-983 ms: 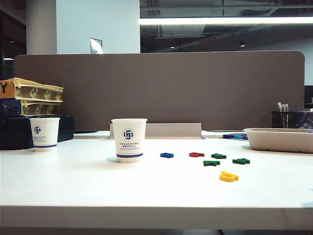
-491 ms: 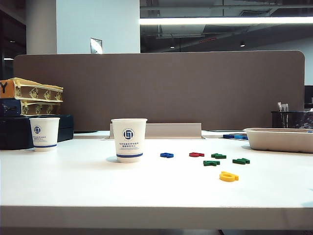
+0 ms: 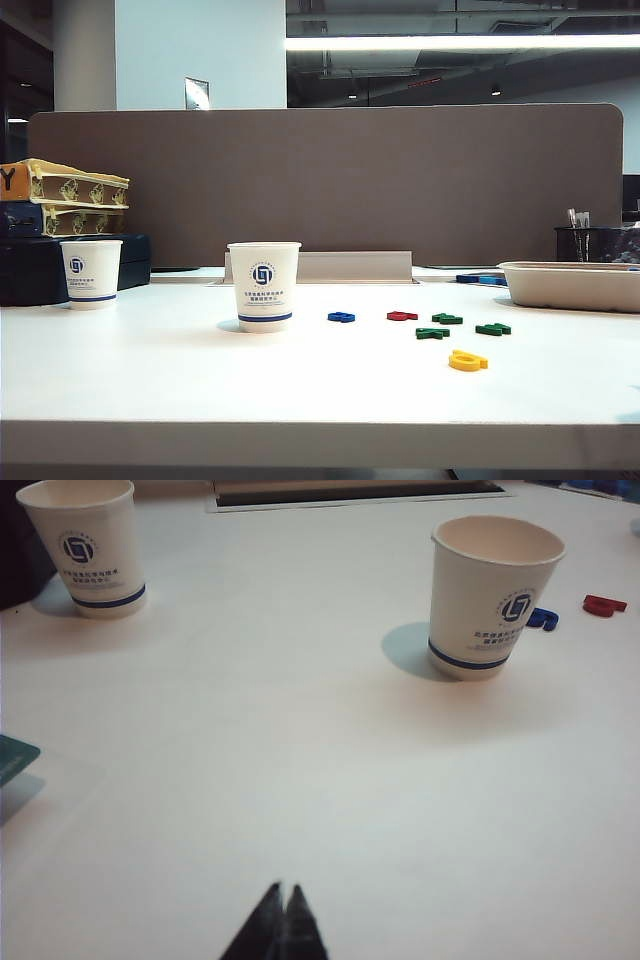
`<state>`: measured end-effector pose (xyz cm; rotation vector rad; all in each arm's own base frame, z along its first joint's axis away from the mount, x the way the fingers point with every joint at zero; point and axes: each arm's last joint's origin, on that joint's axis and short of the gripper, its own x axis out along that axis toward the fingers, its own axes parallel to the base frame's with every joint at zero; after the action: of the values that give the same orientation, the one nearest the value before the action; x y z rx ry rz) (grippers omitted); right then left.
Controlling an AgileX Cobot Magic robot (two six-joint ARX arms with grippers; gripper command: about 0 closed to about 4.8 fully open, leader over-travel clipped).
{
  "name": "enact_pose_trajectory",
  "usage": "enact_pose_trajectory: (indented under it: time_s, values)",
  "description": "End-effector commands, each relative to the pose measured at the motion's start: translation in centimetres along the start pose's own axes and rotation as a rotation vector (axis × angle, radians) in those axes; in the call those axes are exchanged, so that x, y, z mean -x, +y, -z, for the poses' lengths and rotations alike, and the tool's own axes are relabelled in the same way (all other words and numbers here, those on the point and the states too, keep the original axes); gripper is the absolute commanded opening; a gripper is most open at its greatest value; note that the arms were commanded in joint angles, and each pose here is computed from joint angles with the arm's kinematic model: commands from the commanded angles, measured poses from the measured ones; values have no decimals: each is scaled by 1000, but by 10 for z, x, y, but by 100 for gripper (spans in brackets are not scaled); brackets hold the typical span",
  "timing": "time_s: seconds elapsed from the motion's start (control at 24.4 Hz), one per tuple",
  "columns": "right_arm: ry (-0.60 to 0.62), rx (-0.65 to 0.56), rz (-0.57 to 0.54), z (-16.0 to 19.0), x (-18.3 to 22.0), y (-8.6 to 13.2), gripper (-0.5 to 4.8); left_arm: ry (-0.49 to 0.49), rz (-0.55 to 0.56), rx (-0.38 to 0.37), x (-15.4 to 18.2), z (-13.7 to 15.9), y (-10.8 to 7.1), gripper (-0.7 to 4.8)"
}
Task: Pick up the letter "c" and put it in the paper cup.
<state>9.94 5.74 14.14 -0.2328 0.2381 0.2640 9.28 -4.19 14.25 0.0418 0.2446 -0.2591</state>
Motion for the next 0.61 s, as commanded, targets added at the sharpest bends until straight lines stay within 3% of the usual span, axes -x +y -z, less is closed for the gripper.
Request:
enact_pose_trajectory:
  time_s: [0.04, 0.25, 0.61]
  values:
    - [-12, -9, 5, 0, 0, 0, -1, -42, -4, 16, 2, -4, 0, -6]
    - [-12, -9, 5, 0, 0, 0, -1, -143, -43, 42, 8, -11, 3, -6]
    - [-12, -9, 5, 0, 0, 0, -1, -225, -45, 63, 9, -19, 7, -6]
